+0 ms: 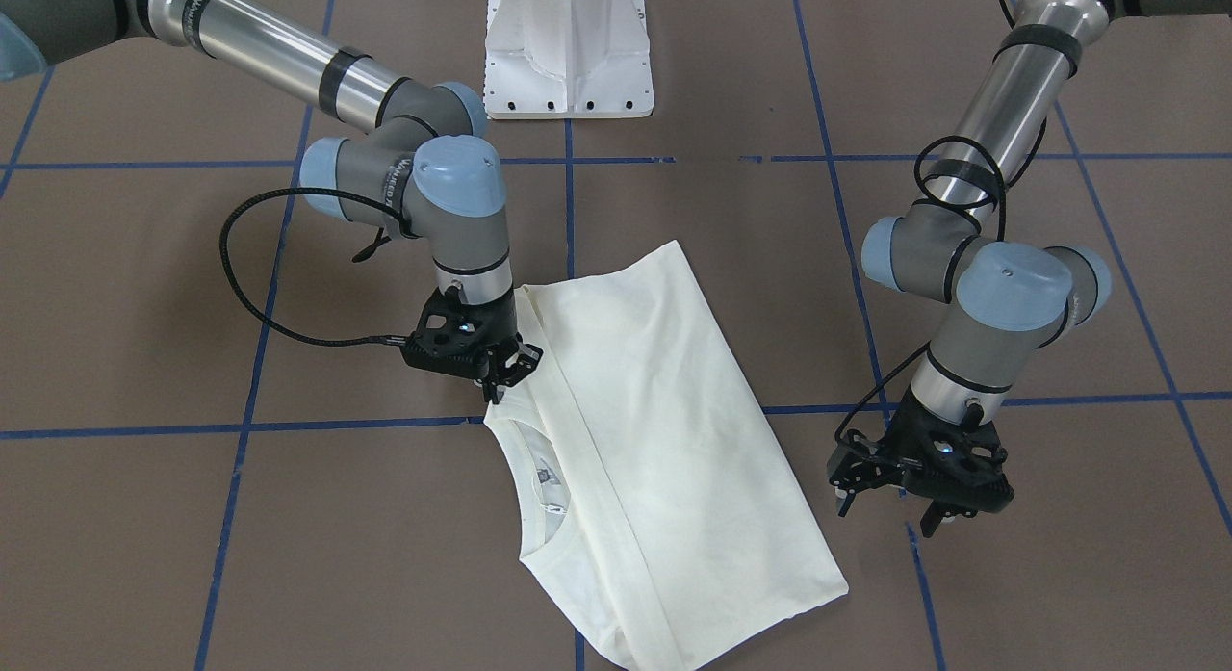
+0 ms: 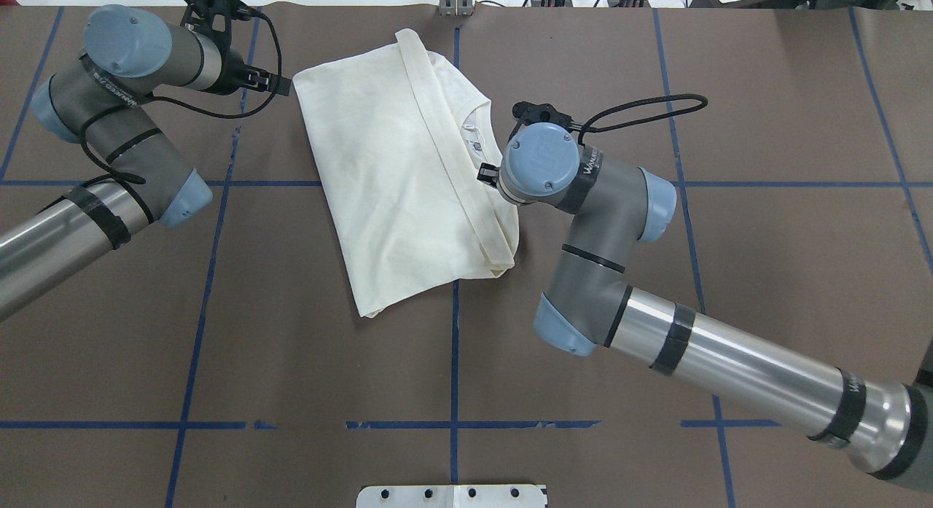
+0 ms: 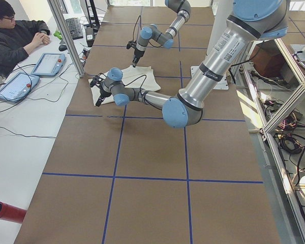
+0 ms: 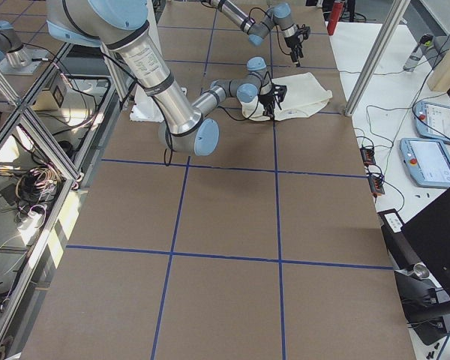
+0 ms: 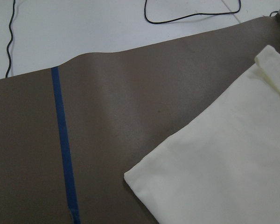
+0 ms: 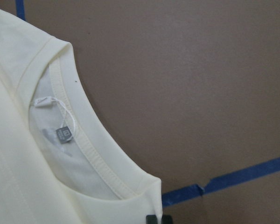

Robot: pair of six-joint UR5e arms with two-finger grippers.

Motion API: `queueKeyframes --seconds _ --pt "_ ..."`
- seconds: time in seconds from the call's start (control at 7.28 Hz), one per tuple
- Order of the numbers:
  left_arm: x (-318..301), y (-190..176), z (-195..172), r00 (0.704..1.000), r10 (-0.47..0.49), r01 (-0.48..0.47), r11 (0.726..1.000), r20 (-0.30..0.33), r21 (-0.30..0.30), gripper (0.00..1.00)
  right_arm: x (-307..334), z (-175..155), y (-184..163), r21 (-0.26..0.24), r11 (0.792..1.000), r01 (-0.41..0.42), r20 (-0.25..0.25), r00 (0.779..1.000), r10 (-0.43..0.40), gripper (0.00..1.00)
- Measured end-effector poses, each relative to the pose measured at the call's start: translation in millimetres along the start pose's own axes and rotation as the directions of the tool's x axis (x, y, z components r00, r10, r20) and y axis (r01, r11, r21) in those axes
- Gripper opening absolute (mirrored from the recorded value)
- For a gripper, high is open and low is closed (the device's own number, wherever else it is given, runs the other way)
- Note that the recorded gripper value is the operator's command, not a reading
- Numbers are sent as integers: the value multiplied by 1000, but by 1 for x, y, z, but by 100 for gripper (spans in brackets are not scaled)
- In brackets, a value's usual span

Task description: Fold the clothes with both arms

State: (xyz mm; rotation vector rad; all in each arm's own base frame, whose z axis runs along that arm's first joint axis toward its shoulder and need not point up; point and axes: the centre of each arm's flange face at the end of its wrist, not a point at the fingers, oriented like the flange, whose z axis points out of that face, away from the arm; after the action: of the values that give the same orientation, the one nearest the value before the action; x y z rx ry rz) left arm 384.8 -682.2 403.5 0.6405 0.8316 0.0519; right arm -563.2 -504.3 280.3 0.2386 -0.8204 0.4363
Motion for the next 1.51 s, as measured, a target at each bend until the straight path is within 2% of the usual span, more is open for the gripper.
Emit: queueKeyframes --seconds 0.27,0.41,0.55,0.82,0.96,1.1,1.24,1.51 --pt "0 0 0 1000 0 0 1000 -1 0 100 58 -30 39 -11 999 35 36 999 -35 0" --pt "0 0 0 1000 0 0 1000 -1 1 100 75 -40 54 -14 999 50 42 998 -49 60" --pt "0 0 0 1000 0 0 1000 -1 1 100 83 -43 64 -12 998 61 42 997 -61 100" --pt "1 0 -1 1000 1 -1 1000 -2 2 100 80 -56 71 -15 995 94 56 994 -93 100" --pt "1 -1 -1 1000 1 -1 1000 -2 2 100 75 -74 77 -27 989 148 61 987 -146 100" --pt "1 -1 -1 1000 1 -1 1000 -3 2 100 70 -94 94 -35 973 229 69 972 -226 100" --pt "1 -1 -1 1000 0 0 1000 -3 3 100 66 -105 124 -26 943 333 77 941 -330 100" --pt "1 -1 -1 1000 0 0 1000 -4 3 100 62 -108 177 17 851 526 50 849 -526 54"
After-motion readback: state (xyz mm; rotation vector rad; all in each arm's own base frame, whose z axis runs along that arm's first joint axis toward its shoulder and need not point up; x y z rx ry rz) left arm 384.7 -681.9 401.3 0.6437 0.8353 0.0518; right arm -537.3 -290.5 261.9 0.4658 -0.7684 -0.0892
